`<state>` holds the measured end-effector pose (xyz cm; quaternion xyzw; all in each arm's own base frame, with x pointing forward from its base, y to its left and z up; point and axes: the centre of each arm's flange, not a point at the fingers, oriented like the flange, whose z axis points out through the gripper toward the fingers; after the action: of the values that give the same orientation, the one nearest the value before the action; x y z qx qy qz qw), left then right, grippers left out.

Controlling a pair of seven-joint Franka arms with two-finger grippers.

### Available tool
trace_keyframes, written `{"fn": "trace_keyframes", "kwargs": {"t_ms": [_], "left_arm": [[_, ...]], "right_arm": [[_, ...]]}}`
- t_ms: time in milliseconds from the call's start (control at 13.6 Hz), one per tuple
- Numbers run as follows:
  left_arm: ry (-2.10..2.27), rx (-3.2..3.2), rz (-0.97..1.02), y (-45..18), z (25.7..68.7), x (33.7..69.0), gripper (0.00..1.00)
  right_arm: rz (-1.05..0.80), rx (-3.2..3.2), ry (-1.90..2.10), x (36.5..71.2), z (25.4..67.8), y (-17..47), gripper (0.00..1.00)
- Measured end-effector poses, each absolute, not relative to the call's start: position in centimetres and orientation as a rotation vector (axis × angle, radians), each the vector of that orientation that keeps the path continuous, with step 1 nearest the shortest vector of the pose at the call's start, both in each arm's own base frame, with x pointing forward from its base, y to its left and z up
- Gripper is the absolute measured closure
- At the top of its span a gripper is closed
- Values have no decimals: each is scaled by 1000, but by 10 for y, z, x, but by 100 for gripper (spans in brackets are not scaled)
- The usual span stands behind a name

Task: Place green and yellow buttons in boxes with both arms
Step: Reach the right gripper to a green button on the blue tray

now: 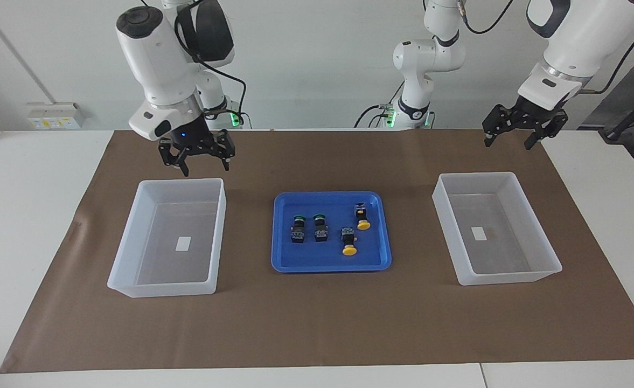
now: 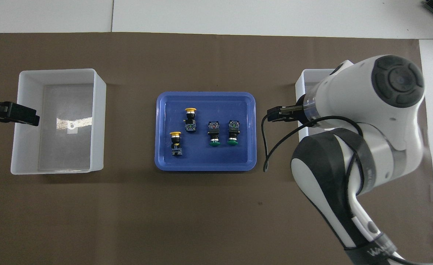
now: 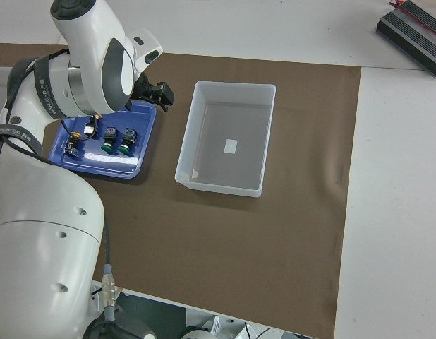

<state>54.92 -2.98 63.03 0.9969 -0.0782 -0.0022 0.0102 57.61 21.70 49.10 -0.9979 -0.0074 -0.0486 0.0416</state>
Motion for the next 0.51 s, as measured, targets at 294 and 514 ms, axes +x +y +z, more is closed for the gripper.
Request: {"fn": "trace_keyframes", "kwargs": {"t_ms": [294, 514], "left_arm": [[-246, 3111, -10, -31, 629, 549, 0], [-250, 3111, -13, -32, 626, 548, 0]], "right_arm": [[-195, -3037, 34, 584, 424, 280, 0], [-209, -3034, 36, 581, 385, 301, 0]]}}
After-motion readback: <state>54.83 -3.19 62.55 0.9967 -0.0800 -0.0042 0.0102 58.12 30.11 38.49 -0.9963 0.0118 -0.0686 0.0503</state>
